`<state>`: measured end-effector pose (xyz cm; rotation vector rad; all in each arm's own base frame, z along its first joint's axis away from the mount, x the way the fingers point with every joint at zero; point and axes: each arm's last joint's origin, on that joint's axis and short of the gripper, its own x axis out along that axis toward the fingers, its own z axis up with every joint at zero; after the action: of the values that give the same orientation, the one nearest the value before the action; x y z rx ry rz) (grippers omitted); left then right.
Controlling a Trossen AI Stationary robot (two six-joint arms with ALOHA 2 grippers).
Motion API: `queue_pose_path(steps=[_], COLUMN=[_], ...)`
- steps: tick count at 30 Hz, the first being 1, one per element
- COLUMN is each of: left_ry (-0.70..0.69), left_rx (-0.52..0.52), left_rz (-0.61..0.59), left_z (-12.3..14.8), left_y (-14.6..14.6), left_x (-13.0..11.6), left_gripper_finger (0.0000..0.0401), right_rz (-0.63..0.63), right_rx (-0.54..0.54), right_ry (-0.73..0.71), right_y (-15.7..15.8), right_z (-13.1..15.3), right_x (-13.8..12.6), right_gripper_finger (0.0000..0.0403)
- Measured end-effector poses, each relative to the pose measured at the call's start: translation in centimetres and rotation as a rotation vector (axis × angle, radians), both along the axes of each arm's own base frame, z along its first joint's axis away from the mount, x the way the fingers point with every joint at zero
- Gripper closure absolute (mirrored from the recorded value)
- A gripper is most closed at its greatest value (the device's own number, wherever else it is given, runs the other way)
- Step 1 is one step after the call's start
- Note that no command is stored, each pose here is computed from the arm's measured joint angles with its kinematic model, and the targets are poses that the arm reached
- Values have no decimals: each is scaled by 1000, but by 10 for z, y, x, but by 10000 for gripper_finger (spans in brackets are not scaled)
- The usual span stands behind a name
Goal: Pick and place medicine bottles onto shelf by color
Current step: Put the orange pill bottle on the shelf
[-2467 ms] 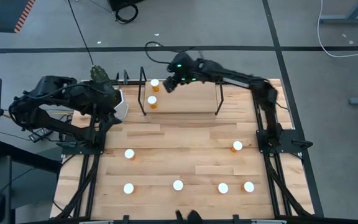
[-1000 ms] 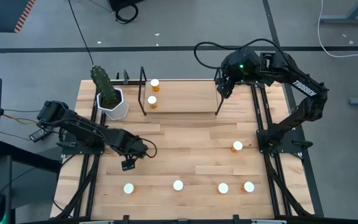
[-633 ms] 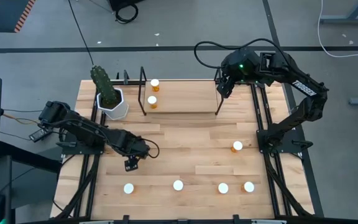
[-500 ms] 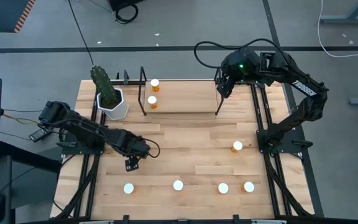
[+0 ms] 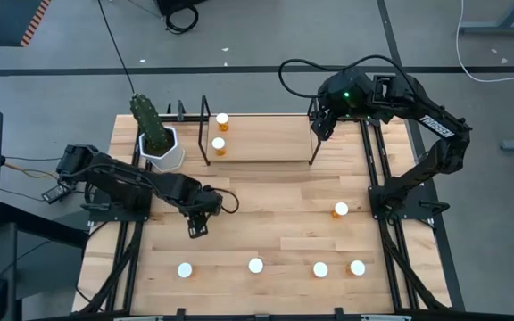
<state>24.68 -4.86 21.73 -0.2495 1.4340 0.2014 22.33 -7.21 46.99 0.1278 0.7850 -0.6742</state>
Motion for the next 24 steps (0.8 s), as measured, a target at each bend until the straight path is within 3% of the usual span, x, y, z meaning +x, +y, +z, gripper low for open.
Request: queue_pose_path(steps=[5,15,24], left_ry=[-64,-236,-205], left_rx=[8,54,76], left_rz=[-27,0,-40], left_z=[25,80,93], left_y=[17,65,96], left_x=[13,33,63], left_gripper_finger=[200,241,282], right_rz=[8,7,-17], right_rx=[-5,-28,-60], right_ry=[7,-53,-129], right_y=[1,9,16], right_z=[1,15,29], right_x=[-4,-32,-62], right_gripper_finger=[172,172,172])
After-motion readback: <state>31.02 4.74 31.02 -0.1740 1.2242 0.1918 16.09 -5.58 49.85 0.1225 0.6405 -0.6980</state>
